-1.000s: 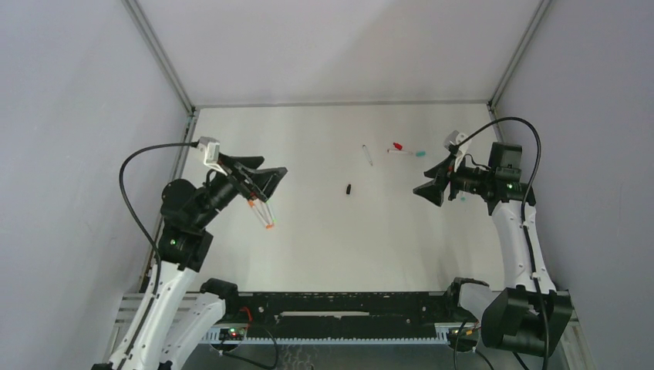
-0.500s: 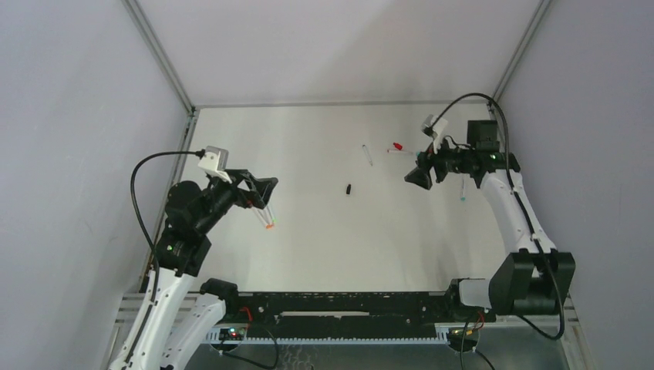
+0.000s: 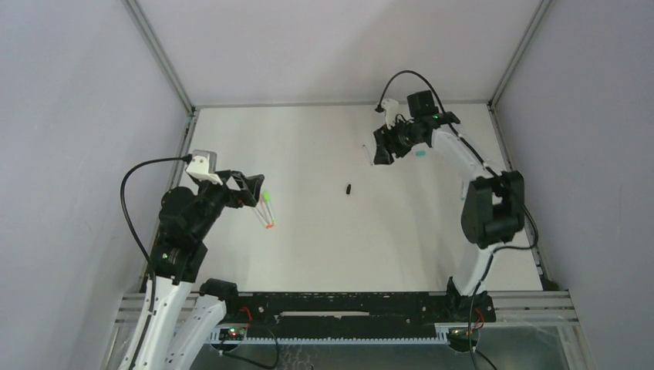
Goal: Insert the pens into the pen caps
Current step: Pick up the pen from the center of the board.
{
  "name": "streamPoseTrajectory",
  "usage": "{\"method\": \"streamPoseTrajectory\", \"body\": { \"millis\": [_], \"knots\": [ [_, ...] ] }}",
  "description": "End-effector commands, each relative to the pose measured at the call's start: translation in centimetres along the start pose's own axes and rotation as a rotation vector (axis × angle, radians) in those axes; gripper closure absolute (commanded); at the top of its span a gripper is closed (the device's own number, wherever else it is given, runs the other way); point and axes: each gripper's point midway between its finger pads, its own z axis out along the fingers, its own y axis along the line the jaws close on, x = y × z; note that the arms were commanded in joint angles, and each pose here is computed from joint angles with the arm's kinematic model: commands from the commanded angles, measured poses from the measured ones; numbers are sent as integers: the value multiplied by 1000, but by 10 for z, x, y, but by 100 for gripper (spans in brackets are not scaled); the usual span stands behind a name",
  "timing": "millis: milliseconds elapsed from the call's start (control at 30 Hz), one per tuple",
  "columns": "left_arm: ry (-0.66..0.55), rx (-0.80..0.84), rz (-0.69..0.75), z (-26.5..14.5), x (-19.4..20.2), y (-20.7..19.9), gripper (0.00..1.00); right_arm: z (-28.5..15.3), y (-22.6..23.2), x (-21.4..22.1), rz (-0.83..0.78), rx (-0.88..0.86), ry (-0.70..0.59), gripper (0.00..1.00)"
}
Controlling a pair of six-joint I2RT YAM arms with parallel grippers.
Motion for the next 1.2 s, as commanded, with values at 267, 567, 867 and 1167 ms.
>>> {"method": "streamPoseTrajectory", "body": {
  "millis": [267, 567, 867, 1167],
  "knots": [
    [1, -52, 6, 3, 3, 18, 0, 90, -58, -18, 247, 192, 104, 39],
    [10, -29, -12, 6, 4, 17, 0, 123, -88, -8, 289, 265, 144, 56],
    [13, -33, -23, 8, 5, 20, 0, 138, -94, -1, 309, 260, 169, 58],
    [14, -32, -31, 9, 5, 21, 0, 148, -92, 4, 319, 278, 204, 61]
  ]
}}
